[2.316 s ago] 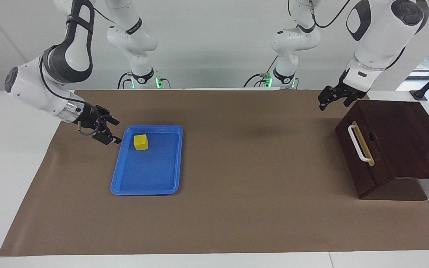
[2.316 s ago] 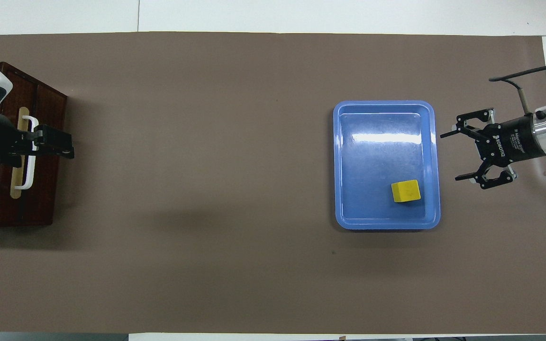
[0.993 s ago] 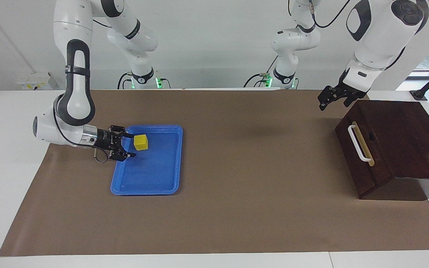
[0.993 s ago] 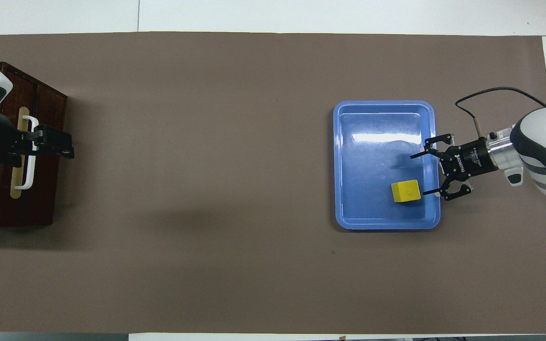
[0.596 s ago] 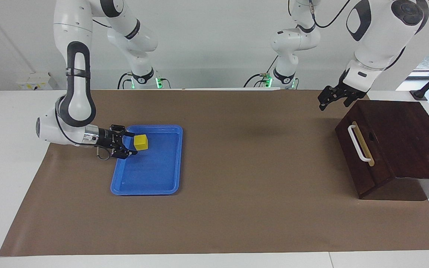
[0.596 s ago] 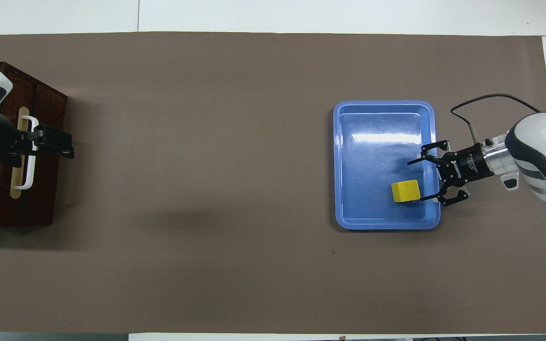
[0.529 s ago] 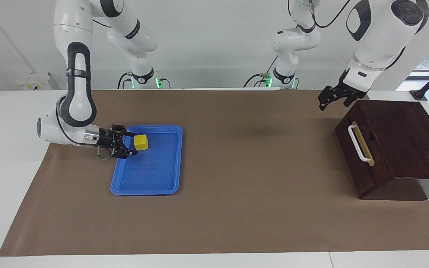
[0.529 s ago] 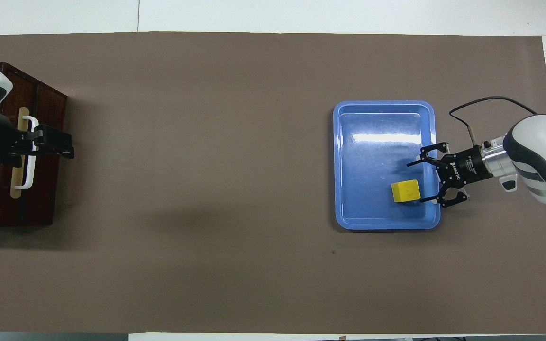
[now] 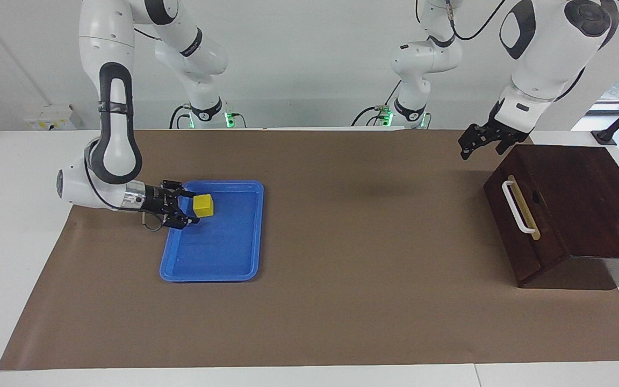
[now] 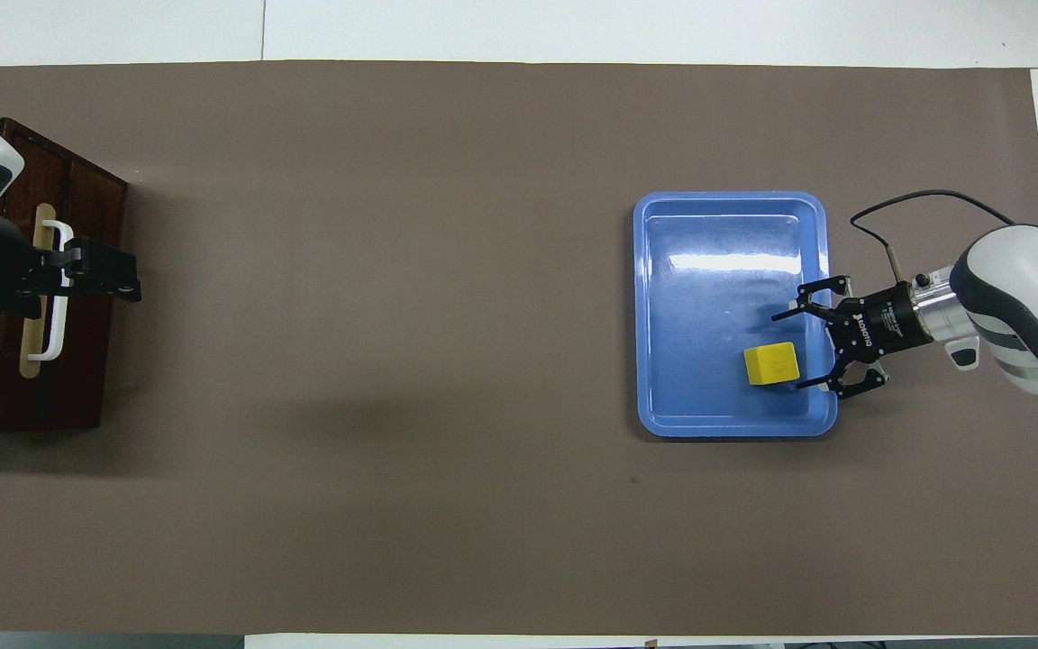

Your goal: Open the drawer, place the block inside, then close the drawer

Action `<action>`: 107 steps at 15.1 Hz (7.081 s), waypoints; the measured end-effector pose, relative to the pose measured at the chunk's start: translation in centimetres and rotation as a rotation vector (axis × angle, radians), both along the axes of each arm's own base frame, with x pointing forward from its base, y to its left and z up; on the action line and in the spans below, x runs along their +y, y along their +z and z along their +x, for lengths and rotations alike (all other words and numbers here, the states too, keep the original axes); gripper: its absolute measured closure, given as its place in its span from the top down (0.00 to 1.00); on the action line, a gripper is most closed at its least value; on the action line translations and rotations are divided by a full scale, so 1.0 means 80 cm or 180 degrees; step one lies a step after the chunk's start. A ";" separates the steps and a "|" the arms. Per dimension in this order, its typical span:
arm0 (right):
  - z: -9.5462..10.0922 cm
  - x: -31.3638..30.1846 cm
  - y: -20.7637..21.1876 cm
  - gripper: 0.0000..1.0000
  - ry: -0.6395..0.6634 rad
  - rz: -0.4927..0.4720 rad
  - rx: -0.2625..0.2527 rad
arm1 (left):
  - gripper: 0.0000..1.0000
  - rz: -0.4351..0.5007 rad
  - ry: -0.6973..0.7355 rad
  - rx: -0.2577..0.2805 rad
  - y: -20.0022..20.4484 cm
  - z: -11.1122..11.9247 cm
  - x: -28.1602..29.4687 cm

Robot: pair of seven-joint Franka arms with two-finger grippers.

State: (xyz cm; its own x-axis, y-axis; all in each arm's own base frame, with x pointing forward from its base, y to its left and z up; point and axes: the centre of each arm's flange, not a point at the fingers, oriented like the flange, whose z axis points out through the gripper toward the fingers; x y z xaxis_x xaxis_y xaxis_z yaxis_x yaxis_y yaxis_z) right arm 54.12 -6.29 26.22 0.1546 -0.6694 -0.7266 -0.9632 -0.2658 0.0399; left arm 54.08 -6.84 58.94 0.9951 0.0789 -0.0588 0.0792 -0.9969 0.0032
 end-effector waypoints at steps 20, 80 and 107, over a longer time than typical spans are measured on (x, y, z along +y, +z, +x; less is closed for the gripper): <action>0.001 0.001 0.004 0.55 -0.0032 0.0046 -0.0036 | 1.00 0.0000 0.0000 0.0000 0.000 0.000 0.000; 0.092 0.223 0.316 0.55 -0.0546 -0.0063 -0.0134 | 1.00 0.1407 -0.1133 -0.0197 -0.259 0.047 -0.062; 0.089 0.304 0.323 0.55 -0.0569 0.0025 -0.0291 | 1.00 -0.0052 0.1584 -0.0016 -0.035 0.016 -0.226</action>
State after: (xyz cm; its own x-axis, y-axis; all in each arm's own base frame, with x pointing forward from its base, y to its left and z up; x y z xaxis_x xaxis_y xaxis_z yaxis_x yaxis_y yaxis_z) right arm 61.22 18.06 52.06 0.0993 -0.6866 -0.7202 -0.9946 -0.0900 -0.0514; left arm 55.33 -24.88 56.13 0.8373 0.5435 -0.0594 0.5453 -0.8380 0.0201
